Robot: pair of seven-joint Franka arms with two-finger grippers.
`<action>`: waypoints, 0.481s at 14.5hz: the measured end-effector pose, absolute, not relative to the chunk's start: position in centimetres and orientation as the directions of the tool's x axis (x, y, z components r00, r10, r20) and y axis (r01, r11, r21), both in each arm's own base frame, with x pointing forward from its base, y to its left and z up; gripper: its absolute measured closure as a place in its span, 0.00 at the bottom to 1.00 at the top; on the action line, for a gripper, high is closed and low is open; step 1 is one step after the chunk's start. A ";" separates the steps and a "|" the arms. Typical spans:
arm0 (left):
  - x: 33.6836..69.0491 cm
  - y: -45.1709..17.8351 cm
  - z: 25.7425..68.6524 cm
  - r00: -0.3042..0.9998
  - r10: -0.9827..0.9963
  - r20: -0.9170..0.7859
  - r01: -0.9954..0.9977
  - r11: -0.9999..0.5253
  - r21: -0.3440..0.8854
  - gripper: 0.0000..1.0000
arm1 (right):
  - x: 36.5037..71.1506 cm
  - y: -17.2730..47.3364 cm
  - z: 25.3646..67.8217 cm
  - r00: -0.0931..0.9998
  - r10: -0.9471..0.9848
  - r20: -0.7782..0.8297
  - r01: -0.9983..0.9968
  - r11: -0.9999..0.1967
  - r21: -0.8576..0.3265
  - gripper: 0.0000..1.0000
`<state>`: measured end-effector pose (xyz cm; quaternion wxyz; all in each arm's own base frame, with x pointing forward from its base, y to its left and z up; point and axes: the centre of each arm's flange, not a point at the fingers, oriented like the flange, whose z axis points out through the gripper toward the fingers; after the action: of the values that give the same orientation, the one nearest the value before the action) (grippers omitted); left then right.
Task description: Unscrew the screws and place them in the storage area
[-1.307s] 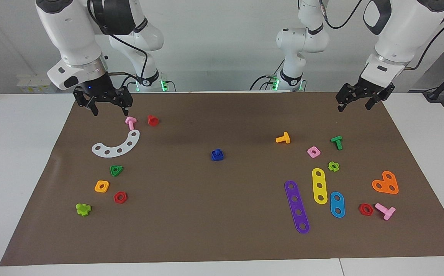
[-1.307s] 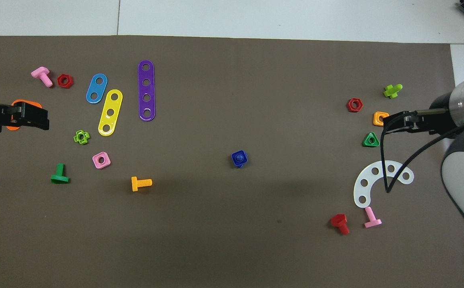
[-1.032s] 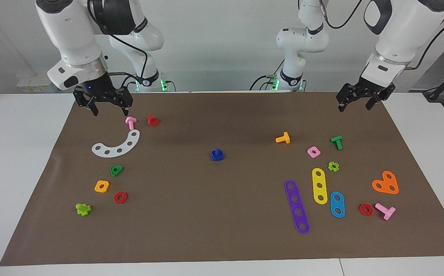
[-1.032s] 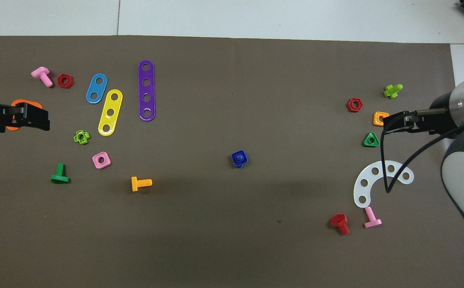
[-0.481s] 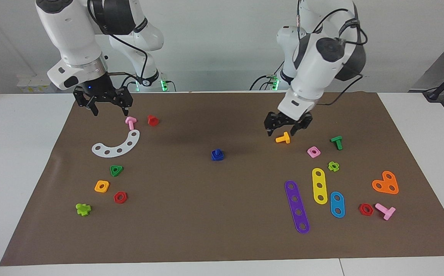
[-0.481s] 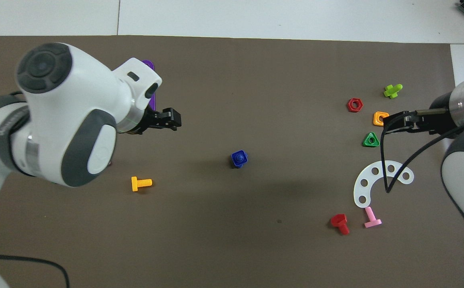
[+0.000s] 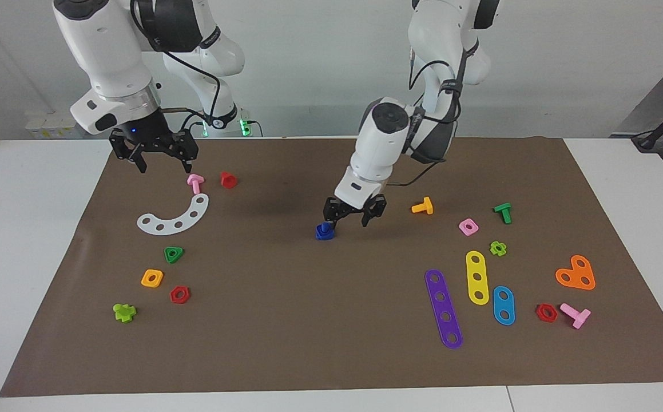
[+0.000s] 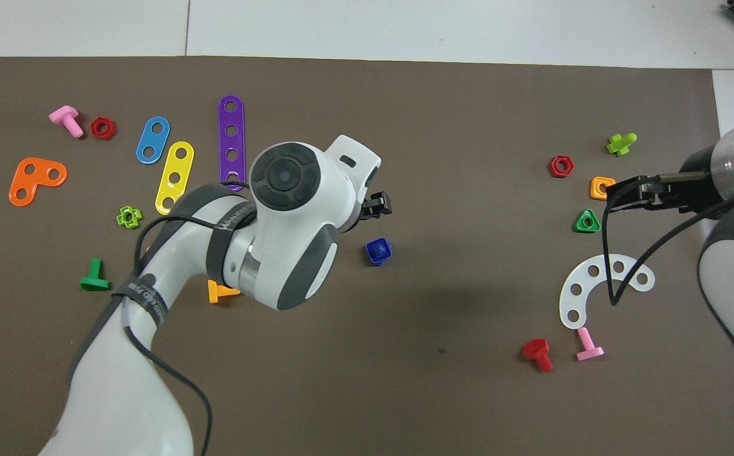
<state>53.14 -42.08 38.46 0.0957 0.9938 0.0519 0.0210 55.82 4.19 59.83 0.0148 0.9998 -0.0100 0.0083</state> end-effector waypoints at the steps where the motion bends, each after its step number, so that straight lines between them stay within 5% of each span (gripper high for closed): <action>1: 52.5 -43.3 37.0 0.995 0.098 0.029 0.091 -0.978 0.186 0.10 | 55.8 4.2 59.8 1.000 -0.020 0.017 -0.021 -0.999 0.029 0.00; 7: 51.7 -44.6 33.9 0.998 0.066 0.021 0.062 -0.987 0.151 0.11 | 55.8 4.0 59.8 1.000 -0.023 0.017 -0.023 -0.999 0.029 0.00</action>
<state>51.69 -44.59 33.94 0.0753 0.9966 0.0322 0.0128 55.83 4.04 59.83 0.0148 0.9998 -0.0114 0.0083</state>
